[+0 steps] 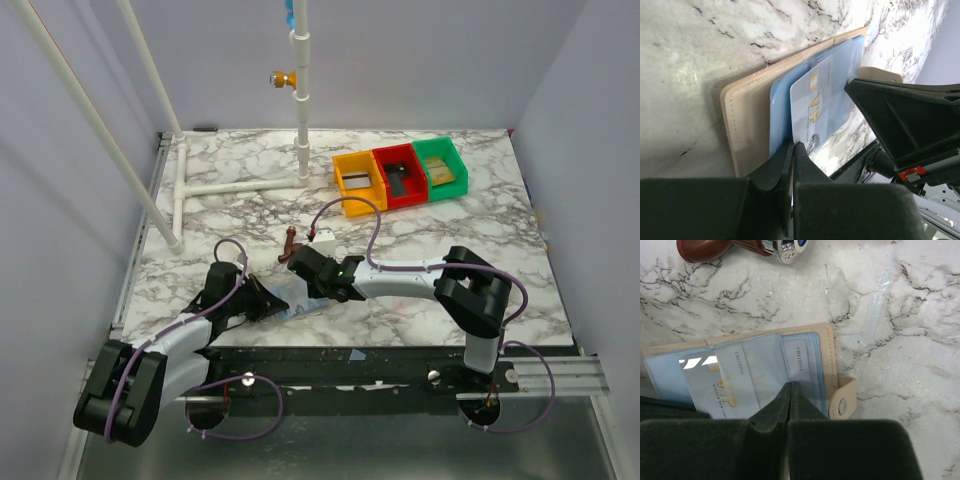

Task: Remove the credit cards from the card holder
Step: Remove the credit card from the card holder, then place the credit card in the storage box.

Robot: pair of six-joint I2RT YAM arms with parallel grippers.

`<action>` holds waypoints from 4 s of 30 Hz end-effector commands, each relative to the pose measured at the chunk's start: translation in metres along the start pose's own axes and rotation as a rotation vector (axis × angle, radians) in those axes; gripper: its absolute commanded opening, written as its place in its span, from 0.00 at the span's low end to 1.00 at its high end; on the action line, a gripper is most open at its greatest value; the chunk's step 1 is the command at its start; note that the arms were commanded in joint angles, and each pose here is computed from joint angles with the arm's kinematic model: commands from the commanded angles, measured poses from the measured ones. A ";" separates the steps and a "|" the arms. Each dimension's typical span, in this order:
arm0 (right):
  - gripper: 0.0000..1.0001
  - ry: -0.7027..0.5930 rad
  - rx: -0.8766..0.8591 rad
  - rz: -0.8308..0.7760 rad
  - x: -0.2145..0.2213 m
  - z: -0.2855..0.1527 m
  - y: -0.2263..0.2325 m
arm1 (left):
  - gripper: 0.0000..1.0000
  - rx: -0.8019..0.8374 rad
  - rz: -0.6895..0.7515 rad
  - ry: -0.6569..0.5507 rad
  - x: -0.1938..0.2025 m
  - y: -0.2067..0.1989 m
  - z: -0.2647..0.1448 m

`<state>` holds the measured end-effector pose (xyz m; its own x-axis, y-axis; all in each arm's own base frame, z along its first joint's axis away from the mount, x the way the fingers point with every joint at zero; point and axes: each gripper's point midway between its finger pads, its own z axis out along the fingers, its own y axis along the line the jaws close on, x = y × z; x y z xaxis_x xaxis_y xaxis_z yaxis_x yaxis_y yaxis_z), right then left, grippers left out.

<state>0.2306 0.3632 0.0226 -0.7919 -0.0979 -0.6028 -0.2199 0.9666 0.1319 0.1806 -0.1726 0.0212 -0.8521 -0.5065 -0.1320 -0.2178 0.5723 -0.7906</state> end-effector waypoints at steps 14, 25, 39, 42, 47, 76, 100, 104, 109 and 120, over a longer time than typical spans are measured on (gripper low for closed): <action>0.01 0.201 0.239 -0.123 0.075 0.017 -0.083 | 0.00 -0.213 -0.104 -0.042 0.003 0.042 -0.009; 0.01 0.192 0.259 -0.091 0.070 0.016 -0.102 | 0.00 -0.243 -0.093 -0.092 -0.007 0.035 -0.020; 0.01 0.154 0.181 -0.064 0.052 0.009 -0.086 | 0.00 -0.211 0.000 -0.132 -0.023 0.006 -0.036; 0.01 0.137 0.160 -0.059 0.044 0.006 -0.080 | 0.00 -0.207 0.040 -0.146 -0.029 -0.005 -0.042; 0.01 0.101 0.114 -0.042 0.026 -0.004 -0.067 | 0.00 -0.201 0.099 -0.183 -0.038 -0.018 -0.053; 0.83 -0.126 -0.949 0.216 -0.093 -0.162 0.006 | 0.00 0.568 0.334 -0.045 -0.018 -0.174 -0.081; 0.47 -0.092 -1.113 0.297 -0.101 -0.174 0.019 | 0.00 0.661 0.324 0.051 -0.007 -0.187 -0.081; 0.38 -0.091 -1.117 0.300 -0.102 -0.174 0.019 | 0.00 0.653 0.317 0.055 -0.006 -0.185 -0.079; 0.12 -0.091 -1.103 0.315 -0.103 -0.172 0.017 | 0.00 0.636 0.303 0.066 -0.006 -0.183 -0.076; 0.01 -0.107 -1.064 0.346 -0.106 -0.168 0.009 | 0.54 0.607 0.306 0.055 -0.006 -0.176 -0.073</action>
<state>0.2148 0.3471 0.2194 -0.8678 0.1851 -0.4612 -0.4170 0.2338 0.8783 0.1926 -0.2234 0.2060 -0.8631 -0.3496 -0.3643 0.3080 0.2071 -0.9286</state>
